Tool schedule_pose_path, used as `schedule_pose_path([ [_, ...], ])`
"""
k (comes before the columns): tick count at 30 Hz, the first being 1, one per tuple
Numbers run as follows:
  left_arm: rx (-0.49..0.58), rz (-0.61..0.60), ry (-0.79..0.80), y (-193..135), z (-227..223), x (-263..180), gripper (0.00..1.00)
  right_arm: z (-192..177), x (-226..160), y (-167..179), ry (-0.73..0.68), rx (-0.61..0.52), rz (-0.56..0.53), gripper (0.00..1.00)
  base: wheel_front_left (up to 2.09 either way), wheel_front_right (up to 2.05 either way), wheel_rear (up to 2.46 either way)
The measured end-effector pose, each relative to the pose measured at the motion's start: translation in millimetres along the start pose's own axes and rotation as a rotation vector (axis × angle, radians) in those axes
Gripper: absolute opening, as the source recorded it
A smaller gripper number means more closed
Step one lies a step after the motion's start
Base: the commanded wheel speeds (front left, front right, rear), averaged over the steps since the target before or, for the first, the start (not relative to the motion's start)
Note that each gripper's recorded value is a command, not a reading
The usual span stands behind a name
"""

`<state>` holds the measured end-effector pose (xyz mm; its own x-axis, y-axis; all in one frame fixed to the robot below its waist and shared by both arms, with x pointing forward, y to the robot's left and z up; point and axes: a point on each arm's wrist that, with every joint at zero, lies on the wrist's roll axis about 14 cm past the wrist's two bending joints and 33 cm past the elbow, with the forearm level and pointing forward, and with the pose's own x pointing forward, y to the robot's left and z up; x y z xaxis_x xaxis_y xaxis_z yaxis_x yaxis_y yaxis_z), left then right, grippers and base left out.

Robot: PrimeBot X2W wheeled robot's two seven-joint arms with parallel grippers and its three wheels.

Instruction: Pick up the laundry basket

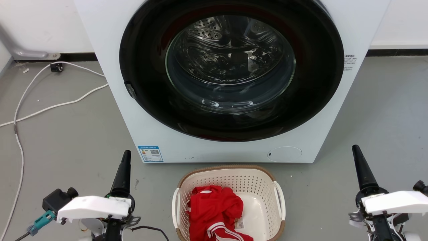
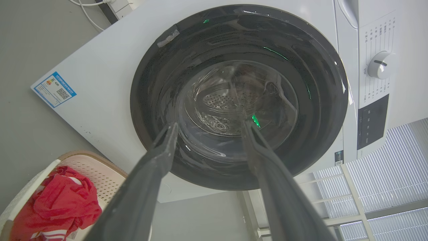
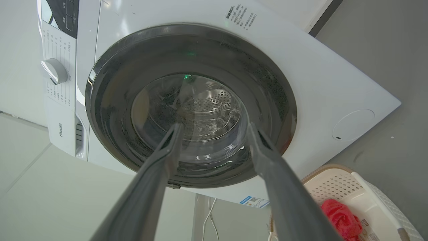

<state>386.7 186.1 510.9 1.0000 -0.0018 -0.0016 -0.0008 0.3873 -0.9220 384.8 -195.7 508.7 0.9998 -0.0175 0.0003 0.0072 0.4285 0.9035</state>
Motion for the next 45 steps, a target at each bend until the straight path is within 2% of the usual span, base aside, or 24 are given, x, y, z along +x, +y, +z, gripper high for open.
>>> schedule_pose_path([
  [16,0.311,-0.009,-0.002,-7,-6,0,1.00,-7,1,9,0.005,-0.311,0.036,1.00,0.00,0.00,0.00],
  [45,0.698,-0.057,-0.032,-19,-14,3,1.00,-15,2,16,0.010,-0.719,0.085,1.00,0.00,0.00,0.00],
])
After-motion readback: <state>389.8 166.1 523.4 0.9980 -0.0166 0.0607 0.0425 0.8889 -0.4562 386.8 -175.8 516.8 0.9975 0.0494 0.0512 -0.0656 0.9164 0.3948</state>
